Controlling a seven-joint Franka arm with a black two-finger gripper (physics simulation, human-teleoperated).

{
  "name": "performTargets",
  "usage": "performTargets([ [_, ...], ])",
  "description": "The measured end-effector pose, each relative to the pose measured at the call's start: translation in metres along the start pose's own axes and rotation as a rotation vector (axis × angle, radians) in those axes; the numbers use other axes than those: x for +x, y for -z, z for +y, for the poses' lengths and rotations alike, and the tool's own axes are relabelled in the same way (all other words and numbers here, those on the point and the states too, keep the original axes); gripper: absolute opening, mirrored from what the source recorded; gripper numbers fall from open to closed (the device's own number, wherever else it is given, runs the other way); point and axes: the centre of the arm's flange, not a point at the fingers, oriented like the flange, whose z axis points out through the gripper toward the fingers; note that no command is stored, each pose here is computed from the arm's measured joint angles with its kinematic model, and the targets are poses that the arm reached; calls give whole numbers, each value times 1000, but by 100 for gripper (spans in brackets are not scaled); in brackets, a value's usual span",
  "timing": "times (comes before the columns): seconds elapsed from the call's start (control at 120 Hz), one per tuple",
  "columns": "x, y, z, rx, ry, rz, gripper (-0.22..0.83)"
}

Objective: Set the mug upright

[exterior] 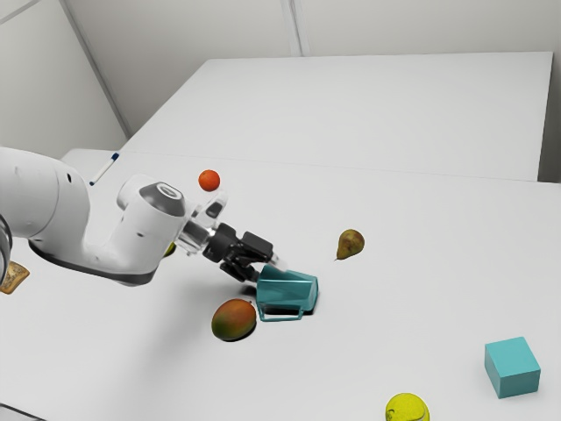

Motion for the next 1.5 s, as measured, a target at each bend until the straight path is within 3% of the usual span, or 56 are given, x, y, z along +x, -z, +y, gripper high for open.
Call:
performTargets([
  [0.242, -10, -11, -1, -41, -26, -23, 61],
  [0.342, -12, -13, -1, -51, -38, -25, 57],
  [0.742, -9, -15, 6, -64, -87, -15, 6],
  [0.908, -3, -17, 23, -80, -126, -7, -8],
  [1.075, 1, -11, 48, -86, -175, 17, -12],
  [1.242, 5, 14, 92, -31, -295, 29, -13],
  [1.5, 33, 54, 117, 408, -583, -164, -14],
])
